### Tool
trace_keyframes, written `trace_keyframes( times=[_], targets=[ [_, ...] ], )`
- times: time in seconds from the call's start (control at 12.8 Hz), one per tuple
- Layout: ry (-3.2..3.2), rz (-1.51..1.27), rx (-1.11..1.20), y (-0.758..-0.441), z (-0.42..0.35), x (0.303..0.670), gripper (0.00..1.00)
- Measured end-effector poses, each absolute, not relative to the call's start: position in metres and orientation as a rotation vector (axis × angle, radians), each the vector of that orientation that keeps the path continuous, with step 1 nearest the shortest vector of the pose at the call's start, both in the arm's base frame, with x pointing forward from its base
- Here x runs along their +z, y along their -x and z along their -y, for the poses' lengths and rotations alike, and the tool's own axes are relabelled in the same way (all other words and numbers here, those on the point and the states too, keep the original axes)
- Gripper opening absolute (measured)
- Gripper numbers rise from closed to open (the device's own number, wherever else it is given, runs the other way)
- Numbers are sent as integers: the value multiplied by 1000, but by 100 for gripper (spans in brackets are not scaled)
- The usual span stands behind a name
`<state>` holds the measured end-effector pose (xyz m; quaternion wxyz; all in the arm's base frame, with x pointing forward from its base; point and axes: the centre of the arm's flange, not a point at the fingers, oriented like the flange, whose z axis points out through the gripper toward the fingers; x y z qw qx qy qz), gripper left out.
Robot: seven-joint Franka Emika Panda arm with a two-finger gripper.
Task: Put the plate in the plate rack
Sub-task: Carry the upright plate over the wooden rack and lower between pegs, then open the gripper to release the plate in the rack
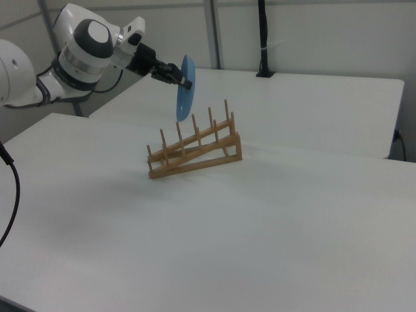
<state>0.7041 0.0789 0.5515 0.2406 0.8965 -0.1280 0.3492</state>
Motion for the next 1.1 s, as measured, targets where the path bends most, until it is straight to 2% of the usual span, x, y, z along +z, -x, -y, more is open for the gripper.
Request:
trace_keyframes(
  times=[0.23, 0.7, 0.78, 0.86, 1.1],
  targets=[
    [-2441, 308, 945, -709, -85, 536, 5],
    [-2392, 191, 882, -722, -102, 476, 4],
    [-2388, 180, 880, -723, -104, 473, 7],
    [-2389, 177, 880, -723, -106, 472, 19],
    [-2394, 210, 900, -722, -111, 472, 63]
  ],
)
